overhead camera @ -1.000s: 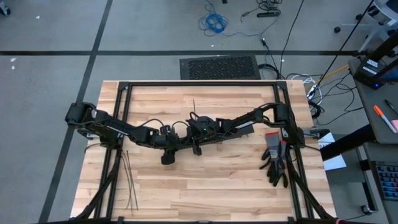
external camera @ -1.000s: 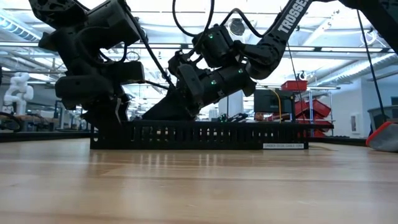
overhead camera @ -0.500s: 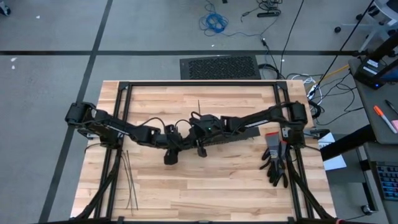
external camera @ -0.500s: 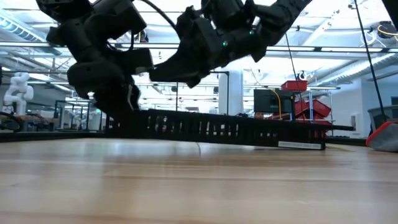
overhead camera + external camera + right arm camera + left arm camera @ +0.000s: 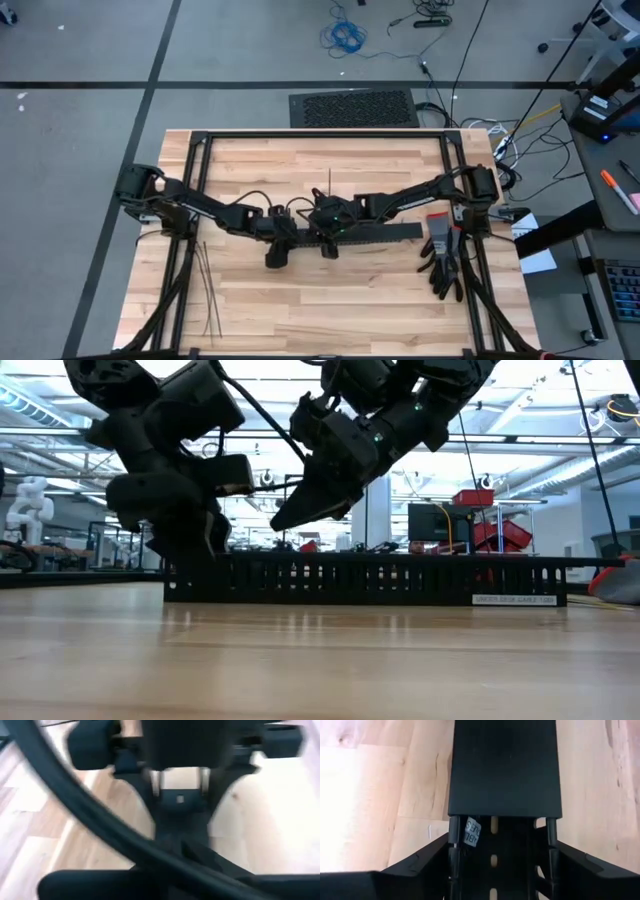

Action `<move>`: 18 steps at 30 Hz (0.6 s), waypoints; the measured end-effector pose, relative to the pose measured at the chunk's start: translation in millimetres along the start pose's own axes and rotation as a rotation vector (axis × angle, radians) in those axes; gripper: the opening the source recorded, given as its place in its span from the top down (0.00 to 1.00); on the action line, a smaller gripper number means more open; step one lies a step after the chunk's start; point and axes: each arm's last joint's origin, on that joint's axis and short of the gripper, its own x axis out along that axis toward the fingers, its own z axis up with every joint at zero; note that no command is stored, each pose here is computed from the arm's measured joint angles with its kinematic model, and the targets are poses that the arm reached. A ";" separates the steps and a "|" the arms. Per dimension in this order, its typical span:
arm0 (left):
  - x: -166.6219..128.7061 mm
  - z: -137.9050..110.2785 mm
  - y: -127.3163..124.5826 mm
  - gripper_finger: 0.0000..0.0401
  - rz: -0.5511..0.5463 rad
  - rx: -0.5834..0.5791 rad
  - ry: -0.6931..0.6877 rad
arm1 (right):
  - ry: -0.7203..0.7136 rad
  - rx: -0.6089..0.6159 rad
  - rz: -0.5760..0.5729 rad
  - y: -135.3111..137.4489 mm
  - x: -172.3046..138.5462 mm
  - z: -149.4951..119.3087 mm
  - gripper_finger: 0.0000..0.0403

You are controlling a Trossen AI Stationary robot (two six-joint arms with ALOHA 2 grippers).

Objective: Ziptie cables
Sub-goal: Close the black cable duct

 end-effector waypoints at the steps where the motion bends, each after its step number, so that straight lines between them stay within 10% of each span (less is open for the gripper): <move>1: 1.4 -0.2 0.7 0.32 0.002 -0.002 0.001 | 0.003 0.003 0.006 2.3 0.3 -0.3 0.92; 18: -18.6 8.8 2.2 0.31 0.009 0.005 -0.079 | 0.083 0.076 -0.044 0.3 3.6 -18.9 1.00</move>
